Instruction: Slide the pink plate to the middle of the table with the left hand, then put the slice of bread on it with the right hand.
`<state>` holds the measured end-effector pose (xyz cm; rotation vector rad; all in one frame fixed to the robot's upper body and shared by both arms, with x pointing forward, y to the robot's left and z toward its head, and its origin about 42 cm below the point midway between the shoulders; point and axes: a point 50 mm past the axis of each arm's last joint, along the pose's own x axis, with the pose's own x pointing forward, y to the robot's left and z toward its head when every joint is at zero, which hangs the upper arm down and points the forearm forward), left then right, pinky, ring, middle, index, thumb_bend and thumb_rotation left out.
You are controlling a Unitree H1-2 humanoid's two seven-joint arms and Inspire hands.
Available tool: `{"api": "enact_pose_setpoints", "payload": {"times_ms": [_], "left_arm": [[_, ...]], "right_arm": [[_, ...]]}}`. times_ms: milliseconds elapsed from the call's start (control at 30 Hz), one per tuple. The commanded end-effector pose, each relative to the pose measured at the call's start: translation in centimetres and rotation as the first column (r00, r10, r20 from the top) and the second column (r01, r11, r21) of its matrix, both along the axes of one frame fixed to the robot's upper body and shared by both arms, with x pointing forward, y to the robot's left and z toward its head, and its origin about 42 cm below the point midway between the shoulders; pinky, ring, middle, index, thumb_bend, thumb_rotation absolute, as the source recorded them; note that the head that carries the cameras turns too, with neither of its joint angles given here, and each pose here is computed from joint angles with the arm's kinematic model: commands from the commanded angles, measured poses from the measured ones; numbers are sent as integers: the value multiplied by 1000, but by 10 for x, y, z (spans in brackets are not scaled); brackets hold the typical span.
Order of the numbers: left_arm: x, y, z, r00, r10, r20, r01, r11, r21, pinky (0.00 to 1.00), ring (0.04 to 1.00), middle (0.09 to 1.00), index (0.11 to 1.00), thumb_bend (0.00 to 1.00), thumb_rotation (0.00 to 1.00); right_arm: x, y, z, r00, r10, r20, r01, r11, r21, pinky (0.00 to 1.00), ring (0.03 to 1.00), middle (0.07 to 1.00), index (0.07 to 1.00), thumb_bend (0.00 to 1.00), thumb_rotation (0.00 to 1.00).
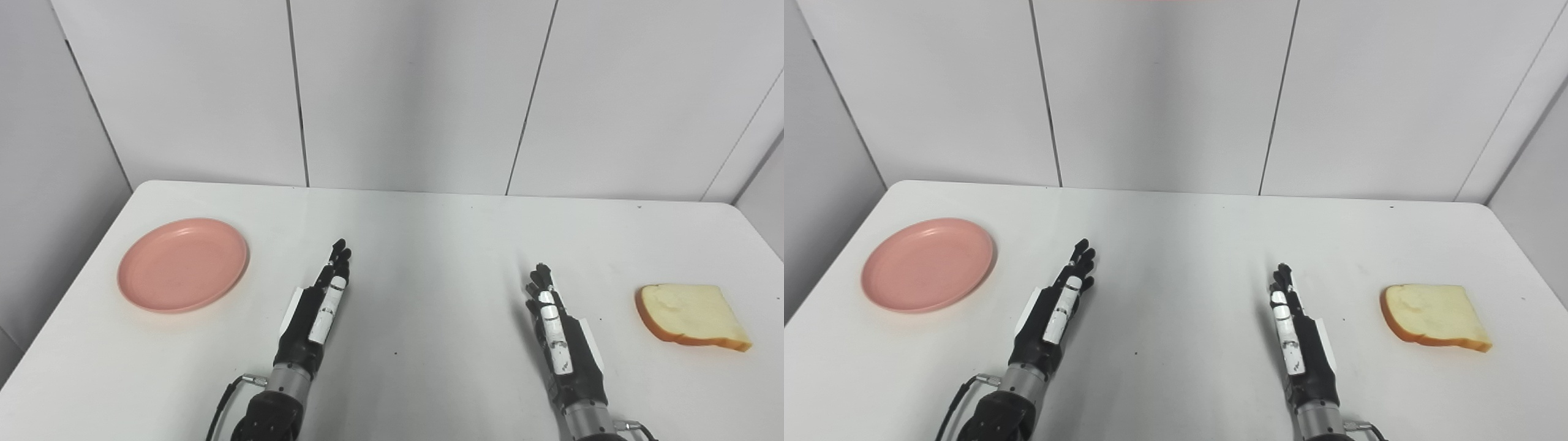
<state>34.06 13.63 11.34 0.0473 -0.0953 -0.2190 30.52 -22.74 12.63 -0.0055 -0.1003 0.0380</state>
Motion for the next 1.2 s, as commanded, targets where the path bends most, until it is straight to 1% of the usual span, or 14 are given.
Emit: {"api": "enact_pose_setpoints", "payload": {"times_ms": [0, 200, 400, 633, 733, 1000, 1167], "left_arm": [[-12, 5, -19, 999, 10, -46, -10, 1000, 6, 970, 991, 982, 965, 383, 1000], [-12, 5, -19, 999, 9, -40, -9, 1000, -6, 974, 993, 983, 968, 378, 1000], [-13, 5, -19, 999, 9, -46, -9, 1000, 10, 971, 991, 983, 969, 395, 1000], [-13, 4, -18, 999, 12, -50, -12, 1000, -7, 981, 997, 985, 967, 372, 1000], [-13, 4, -18, 999, 9, -53, -9, 1000, -3, 986, 1000, 989, 971, 377, 1000], [-13, 4, -18, 999, 13, -45, -13, 1000, 14, 969, 988, 979, 961, 387, 1000], [-13, 4, -18, 999, 15, -39, -14, 1000, 10, 965, 987, 978, 957, 381, 1000]], "right_arm": [[-2, 0, -3, 1000, 6, -13, -6, 1000, 0, 982, 981, 989, 1000, 267, 1000], [-2, 1, -3, 1000, 6, -13, -6, 1000, 20, 989, 982, 991, 1000, 266, 1000], [-2, 1, -3, 1000, 5, -13, -4, 1000, 10, 990, 982, 991, 1000, 272, 1000], [-3, 1, -2, 1000, 0, -19, 0, 1000, 9, 987, 984, 992, 1000, 280, 1000], [-3, 1, -2, 1000, 2, -19, -2, 1000, -3, 992, 984, 992, 1000, 275, 1000], [-3, 1, -2, 1000, 1, -20, -1, 1000, 18, 994, 985, 992, 1000, 270, 1000], [-3, 0, -2, 1000, 12, -15, -12, 1000, 2, 993, 988, 994, 1000, 262, 1000]]}}
